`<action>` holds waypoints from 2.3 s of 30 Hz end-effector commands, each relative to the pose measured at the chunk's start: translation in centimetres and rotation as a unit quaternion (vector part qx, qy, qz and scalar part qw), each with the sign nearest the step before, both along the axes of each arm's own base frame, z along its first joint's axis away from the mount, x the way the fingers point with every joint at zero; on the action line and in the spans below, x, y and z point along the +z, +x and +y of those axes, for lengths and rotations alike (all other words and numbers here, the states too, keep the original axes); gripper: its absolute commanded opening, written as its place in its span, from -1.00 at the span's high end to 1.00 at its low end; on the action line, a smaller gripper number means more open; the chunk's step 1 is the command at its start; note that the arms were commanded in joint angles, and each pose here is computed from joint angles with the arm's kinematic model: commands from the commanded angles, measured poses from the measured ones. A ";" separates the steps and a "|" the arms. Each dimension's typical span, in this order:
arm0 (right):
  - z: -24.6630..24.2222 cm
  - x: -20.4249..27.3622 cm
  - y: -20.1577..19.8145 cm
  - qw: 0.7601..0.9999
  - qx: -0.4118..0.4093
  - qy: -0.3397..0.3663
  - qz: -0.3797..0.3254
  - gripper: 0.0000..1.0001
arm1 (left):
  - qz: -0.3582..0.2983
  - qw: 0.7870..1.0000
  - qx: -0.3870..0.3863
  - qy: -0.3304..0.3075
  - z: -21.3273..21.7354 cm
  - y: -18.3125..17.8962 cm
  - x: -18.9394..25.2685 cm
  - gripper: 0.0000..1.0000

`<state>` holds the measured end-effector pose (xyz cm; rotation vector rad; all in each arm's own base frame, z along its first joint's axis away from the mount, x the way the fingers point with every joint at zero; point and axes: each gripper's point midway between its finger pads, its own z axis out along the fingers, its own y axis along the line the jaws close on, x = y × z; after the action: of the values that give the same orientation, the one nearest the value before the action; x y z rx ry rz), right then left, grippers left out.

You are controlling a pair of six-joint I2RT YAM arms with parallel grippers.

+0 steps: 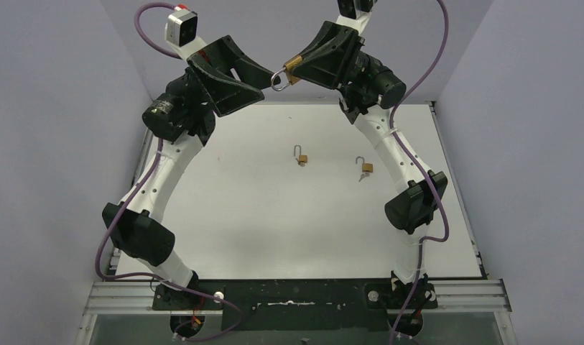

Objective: Lock with the key
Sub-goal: Adjust the lock, then lock the lock.

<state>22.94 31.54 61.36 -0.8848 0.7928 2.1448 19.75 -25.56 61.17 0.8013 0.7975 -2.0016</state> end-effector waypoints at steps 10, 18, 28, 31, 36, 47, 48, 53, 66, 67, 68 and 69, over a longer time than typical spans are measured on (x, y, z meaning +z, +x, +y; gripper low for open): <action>-1.0 0.9 -0.4 1.000 0.000 0.027 -0.007 1.00 | -0.022 0.999 -0.018 -0.015 -0.2 -1.2 0.9 0.15; -0.9 0.7 -0.3 1.000 0.000 0.024 -0.005 1.00 | -0.029 0.999 -0.022 -0.021 -0.1 -1.7 1.5 0.17; -0.9 0.6 -0.3 1.000 -0.001 0.021 -0.005 1.00 | -0.027 0.999 -0.036 -0.019 -0.7 -2.0 1.5 0.30; -0.8 0.6 -0.3 1.000 -0.001 0.021 -0.005 1.00 | -0.025 0.999 -0.043 -0.016 -1.0 -2.0 1.4 0.31; -0.8 0.6 -0.3 1.000 -0.002 0.019 -0.006 1.00 | -0.021 0.998 -0.049 -0.015 -1.2 -1.8 1.4 0.51; -0.9 0.6 -0.6 1.000 -0.002 0.015 -0.010 1.00 | -0.013 0.999 -0.047 -0.005 -1.5 -1.0 0.7 0.40; -0.9 0.6 -0.6 1.000 -0.001 0.014 -0.010 1.00 | -0.013 0.999 -0.048 -0.006 -1.5 -1.0 0.7 0.39; -0.9 0.6 -0.7 1.000 0.000 0.014 -0.012 1.00 | -0.014 0.999 -0.047 -0.007 -1.5 -1.0 0.8 0.28; -0.9 0.6 -1.0 1.000 0.003 0.009 -0.015 1.00 | -0.014 0.999 -0.040 -0.007 -1.2 -0.9 0.7 1.00; -0.9 0.6 -1.1 1.000 0.003 0.007 -0.016 1.00 | -0.015 0.999 -0.040 -0.007 -1.2 -0.9 0.7 1.00; -0.8 0.4 -1.0 1.000 0.003 0.005 -0.016 1.00 | -0.017 0.999 -0.040 -0.006 -1.2 -1.0 0.8 1.00; -0.8 0.4 -1.1 1.000 0.003 0.003 -0.018 1.00 | -0.018 0.999 -0.040 -0.004 -1.2 -1.1 0.7 1.00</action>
<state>23.24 31.26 60.89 -0.8963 0.7975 2.1277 20.48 -27.64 60.73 0.8266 0.8184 -2.0926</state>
